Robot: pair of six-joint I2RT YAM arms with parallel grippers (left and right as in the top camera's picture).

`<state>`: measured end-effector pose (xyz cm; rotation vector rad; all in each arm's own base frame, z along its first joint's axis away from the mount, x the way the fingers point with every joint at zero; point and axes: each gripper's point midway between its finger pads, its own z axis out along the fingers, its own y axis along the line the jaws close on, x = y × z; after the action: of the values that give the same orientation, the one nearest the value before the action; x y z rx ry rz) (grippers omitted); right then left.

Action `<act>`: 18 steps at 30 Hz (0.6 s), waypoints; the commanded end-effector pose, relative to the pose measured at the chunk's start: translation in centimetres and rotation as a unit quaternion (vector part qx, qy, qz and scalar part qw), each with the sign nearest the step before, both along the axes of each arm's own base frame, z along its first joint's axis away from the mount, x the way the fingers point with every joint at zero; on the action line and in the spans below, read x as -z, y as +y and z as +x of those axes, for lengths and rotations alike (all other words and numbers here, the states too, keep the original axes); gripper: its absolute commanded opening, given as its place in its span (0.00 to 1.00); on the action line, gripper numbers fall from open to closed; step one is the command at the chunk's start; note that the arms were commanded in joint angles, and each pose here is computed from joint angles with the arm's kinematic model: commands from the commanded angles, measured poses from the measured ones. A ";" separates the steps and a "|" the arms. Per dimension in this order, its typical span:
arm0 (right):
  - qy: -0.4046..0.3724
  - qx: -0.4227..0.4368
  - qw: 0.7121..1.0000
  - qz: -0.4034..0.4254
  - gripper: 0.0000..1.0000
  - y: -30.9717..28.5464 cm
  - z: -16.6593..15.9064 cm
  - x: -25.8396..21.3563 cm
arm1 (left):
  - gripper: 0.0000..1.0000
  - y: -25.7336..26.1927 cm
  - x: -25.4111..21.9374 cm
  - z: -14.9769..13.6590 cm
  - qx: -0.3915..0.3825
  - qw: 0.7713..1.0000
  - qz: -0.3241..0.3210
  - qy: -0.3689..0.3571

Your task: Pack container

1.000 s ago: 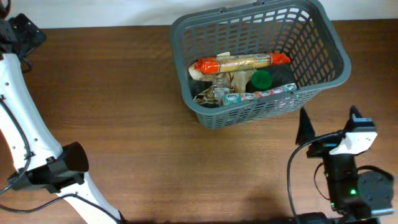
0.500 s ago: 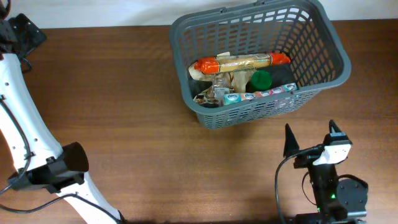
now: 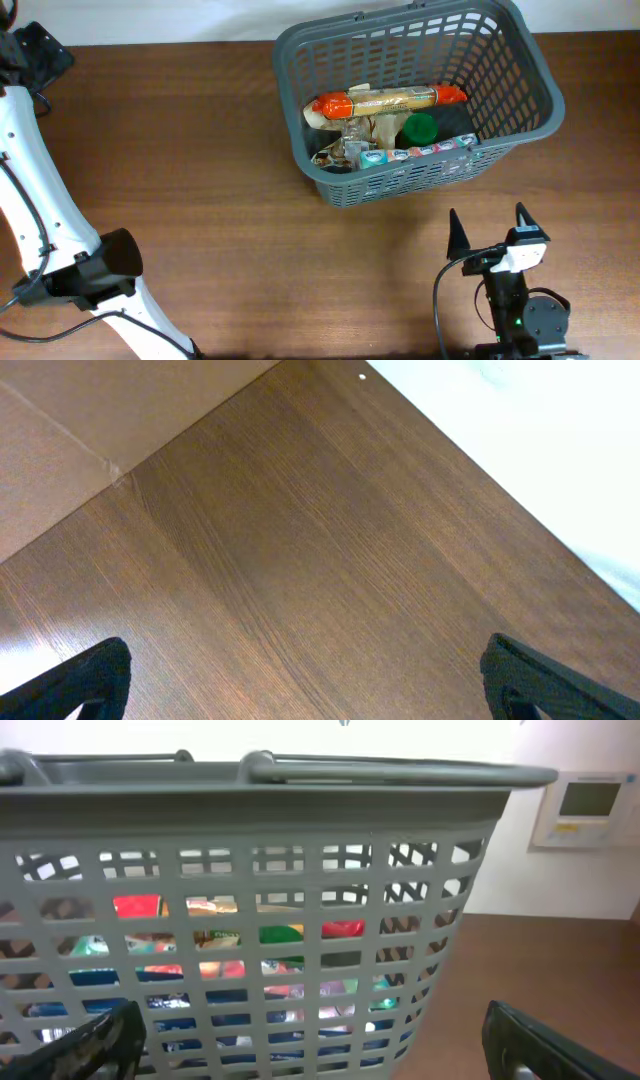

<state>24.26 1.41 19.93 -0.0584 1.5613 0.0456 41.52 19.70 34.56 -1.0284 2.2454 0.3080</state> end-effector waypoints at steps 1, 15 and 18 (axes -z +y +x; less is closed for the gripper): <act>0.004 -0.003 1.000 -0.002 0.99 0.1 0.1 0.9 | 0.99 -0.1 -1.6 -0.6 -0.006 1.000 0.004 -0.022; -0.007 0.005 1.000 -0.001 0.99 -0.2 0.4 1.9 | 0.99 -0.1 -1.6 -0.6 -0.006 1.000 0.004 -0.022; -0.007 0.005 1.000 -0.001 0.99 -0.2 0.4 1.9 | 0.99 -0.1 -1.6 -0.6 -0.006 1.000 0.004 -0.022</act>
<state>24.65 1.41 17.98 -0.0572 1.5606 0.0456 41.52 19.70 34.56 -1.0284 2.2454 0.3080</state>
